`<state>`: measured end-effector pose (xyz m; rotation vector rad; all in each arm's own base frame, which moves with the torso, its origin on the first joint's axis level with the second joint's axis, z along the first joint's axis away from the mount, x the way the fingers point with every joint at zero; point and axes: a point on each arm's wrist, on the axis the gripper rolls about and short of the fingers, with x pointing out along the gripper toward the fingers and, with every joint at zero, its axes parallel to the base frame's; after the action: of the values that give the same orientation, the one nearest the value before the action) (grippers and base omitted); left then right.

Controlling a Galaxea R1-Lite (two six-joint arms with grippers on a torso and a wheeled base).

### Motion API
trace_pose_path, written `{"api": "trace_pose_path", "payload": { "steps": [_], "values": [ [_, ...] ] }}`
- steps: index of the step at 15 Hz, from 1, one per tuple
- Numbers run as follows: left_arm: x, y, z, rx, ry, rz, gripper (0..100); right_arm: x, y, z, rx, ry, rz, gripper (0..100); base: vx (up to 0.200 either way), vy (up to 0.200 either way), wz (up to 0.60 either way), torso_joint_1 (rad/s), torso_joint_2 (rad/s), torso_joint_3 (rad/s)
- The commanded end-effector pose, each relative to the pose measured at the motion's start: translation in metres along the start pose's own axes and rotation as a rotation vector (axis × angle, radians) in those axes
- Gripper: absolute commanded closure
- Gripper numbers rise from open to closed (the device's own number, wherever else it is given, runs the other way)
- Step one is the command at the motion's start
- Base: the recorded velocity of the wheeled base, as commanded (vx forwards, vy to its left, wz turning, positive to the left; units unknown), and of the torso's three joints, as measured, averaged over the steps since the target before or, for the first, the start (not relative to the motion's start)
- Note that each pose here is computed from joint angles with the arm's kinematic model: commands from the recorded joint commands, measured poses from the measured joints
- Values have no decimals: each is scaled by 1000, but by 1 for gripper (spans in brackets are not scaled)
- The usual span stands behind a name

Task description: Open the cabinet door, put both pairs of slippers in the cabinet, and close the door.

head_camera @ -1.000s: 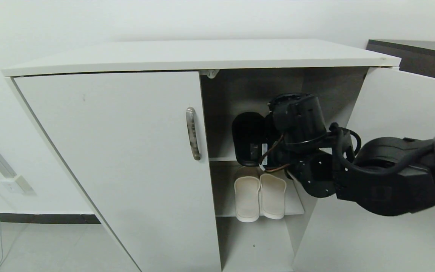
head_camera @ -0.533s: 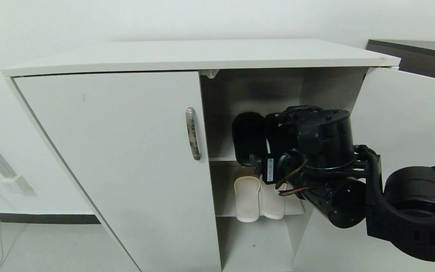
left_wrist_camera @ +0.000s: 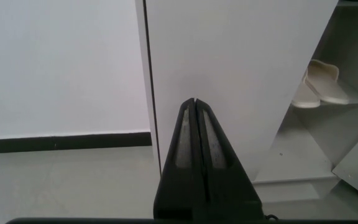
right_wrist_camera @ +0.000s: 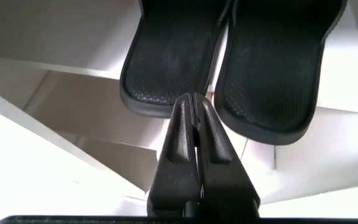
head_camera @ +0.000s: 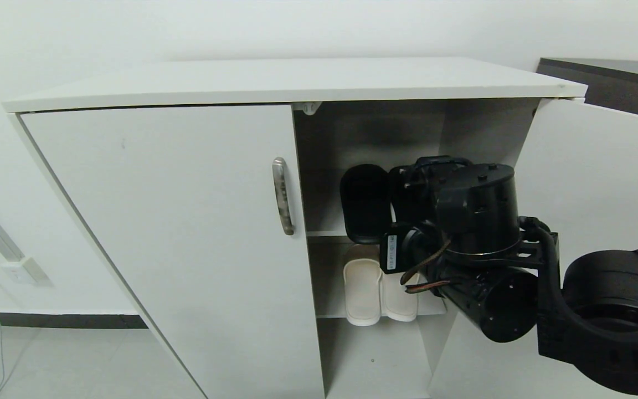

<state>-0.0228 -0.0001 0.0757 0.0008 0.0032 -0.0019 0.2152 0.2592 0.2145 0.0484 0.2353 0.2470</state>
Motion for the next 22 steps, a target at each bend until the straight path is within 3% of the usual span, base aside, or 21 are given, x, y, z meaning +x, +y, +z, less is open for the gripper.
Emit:
{"api": "trace_pose_path", "payload": {
  "steps": [1,5,22],
  "values": [
    [0,0,0,-1,0,0,100,3,2,-5,-10,13,1,100,0,0,0,0,0,0],
    [0,0,0,1,0,-1,100,2,3,-7,-12,15,5,100,0,0,0,0,0,0],
    [0,0,0,-1,0,-3,100,0,4,-12,-22,23,10,100,-200,0,0,1,2,2]
  ]
}}
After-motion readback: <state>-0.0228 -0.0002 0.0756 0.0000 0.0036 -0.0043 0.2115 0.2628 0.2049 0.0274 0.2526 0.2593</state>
